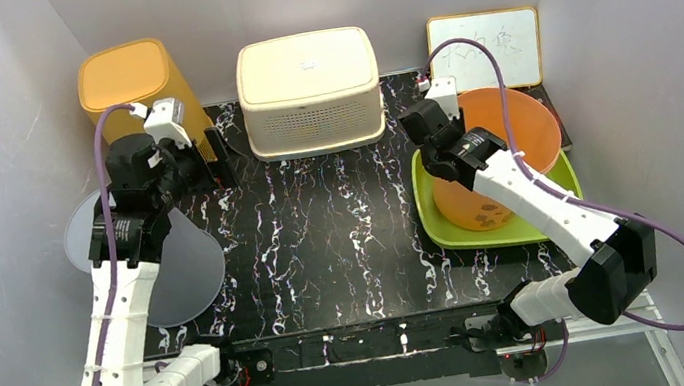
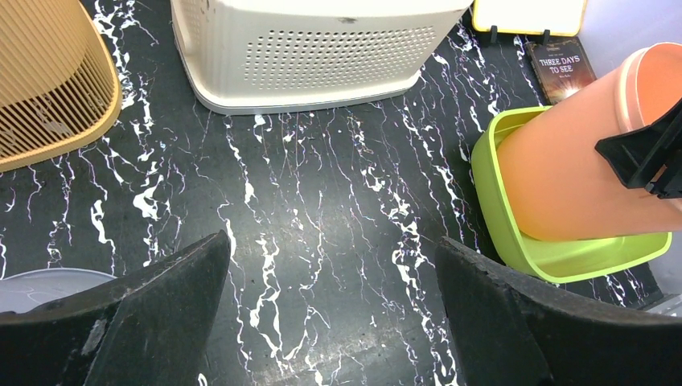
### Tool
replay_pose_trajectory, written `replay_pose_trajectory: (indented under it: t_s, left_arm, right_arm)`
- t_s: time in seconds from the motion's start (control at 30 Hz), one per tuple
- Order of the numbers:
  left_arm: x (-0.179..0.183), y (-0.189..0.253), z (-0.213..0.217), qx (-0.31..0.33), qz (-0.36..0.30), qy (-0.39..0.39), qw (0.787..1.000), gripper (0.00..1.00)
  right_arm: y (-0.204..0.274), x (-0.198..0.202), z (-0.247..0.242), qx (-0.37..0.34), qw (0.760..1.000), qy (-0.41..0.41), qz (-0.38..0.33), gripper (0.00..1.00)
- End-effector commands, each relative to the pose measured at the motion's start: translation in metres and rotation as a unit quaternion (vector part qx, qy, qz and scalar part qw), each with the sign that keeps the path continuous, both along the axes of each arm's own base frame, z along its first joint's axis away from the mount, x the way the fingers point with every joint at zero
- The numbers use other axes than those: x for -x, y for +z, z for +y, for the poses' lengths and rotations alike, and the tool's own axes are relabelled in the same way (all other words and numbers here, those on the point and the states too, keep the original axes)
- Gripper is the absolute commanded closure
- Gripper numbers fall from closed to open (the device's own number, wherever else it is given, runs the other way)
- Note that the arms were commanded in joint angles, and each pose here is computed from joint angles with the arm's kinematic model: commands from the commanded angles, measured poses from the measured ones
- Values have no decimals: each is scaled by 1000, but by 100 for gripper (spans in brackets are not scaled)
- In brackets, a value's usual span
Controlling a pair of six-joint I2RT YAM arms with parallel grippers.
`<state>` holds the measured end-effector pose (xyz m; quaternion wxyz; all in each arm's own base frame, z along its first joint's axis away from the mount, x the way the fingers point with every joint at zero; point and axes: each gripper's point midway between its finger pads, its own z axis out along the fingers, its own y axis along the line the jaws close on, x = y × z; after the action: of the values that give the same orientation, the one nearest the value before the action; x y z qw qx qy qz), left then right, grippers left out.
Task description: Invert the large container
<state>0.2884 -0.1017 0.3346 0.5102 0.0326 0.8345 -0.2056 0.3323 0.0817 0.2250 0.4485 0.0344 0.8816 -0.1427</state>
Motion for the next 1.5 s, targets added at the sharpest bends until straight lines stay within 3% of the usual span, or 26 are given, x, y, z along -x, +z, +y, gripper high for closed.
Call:
replay_pose_trajectory:
  t_s: [0.0,0.3,0.47,0.57,0.67,0.8,1.03,1.13,1.33,1.47]
  left_arm:
    - [6,10,0,2,-14,-1,1000,2]
    - [10,26,4,-1,-23,5,1000,2]
    - [7,52,1,4,-34,0,999,2]
    - [6,72,5,-1,-42,8,999,2]
    - [12,108,9,7,-75,21,997,2]
    - [23,145,12,38,-120,35,992,2]
    - [44,175,12,68,-156,33,985,1]
    - [53,183,11,78,-164,29,983,2]
    - [60,187,10,86,-166,25,982,2]
    - [60,180,13,80,-159,31,984,1]
  right_arm:
    - [22,-8,5,-28,999,7,-35,72]
    - [104,-9,-3,-30,994,6,-100,100]
    - [168,-9,-6,-37,989,11,-141,100]
    - [205,-6,10,-85,980,57,-171,100]
    - [239,0,42,-166,954,134,-209,100]
    - [240,2,89,-257,915,220,-219,100]
    - [237,7,167,-419,799,348,-253,100]
    - [236,12,188,-466,757,372,-266,100]
    - [201,20,244,-526,714,394,-240,100]
    - [187,34,261,-588,665,387,-249,100]
